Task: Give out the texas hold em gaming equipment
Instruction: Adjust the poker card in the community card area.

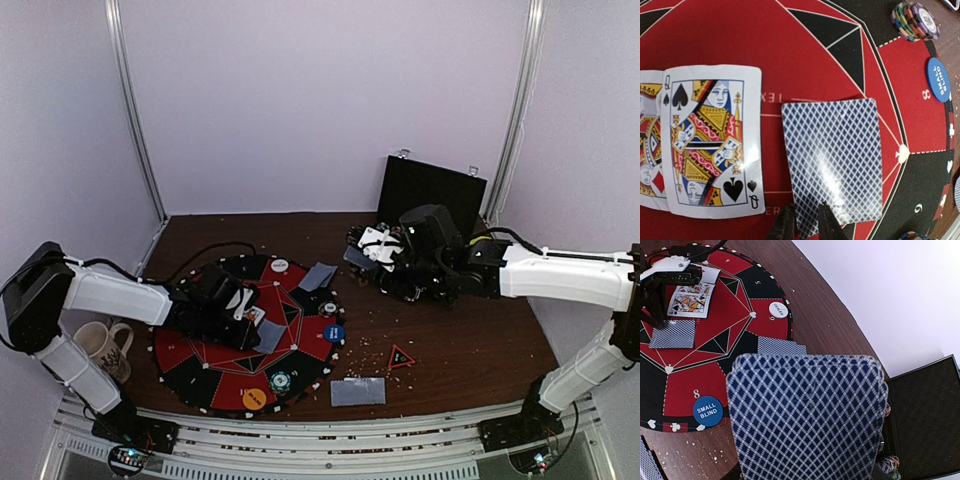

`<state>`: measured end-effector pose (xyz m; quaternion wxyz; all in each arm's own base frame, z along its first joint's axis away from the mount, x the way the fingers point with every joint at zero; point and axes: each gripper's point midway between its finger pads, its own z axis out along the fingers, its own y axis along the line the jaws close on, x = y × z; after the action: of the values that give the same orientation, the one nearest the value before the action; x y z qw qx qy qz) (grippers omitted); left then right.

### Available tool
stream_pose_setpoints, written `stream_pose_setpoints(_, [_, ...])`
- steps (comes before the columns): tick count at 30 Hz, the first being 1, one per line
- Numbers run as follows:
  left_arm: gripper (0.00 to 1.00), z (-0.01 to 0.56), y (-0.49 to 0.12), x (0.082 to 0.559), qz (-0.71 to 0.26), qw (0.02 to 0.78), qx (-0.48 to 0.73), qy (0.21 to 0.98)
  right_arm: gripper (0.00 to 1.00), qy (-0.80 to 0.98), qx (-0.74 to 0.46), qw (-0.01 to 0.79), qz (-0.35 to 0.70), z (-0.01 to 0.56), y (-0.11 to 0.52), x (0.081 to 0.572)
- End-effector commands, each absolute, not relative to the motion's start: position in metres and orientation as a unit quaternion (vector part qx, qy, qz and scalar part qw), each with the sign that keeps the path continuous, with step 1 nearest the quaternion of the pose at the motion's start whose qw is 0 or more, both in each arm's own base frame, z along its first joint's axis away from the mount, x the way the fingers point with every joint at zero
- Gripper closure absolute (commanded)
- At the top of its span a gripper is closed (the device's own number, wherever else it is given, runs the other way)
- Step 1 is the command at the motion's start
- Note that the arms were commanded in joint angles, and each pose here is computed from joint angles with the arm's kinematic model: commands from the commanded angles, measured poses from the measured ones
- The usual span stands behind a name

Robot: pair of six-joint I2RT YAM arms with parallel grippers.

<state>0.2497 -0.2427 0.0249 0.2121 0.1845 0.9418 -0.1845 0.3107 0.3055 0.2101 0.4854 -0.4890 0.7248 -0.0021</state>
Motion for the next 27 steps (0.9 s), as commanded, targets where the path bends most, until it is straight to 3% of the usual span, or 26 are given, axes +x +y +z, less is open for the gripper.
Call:
stream_pose_setpoints(1, [0.85, 0.024, -0.256, 0.254, -0.204, 0.217, 0.199, 0.934, 0.48, 0.721, -0.486, 0.493, -0.002, 0.215, 0.3, 0.307])
stream_pose_setpoints(5, [1.0, 0.032, -0.266, 0.257, -0.216, 0.221, 0.202, 0.929, 0.48, 0.719, -0.488, 0.494, -0.003, 0.217, 0.299, 0.307])
stream_pose_setpoints(14, [1.0, 0.075, -0.258, 0.27, -0.221, 0.296, 0.164, 0.915, 0.48, 0.717, -0.488, 0.497, -0.002, 0.219, 0.301, 0.308])
stream_pose_setpoints(27, [1.0, 0.039, -0.25, 0.259, -0.208, 0.26, 0.159, 0.929, 0.48, 0.717, -0.491, 0.496, -0.003, 0.22, 0.3, 0.306])
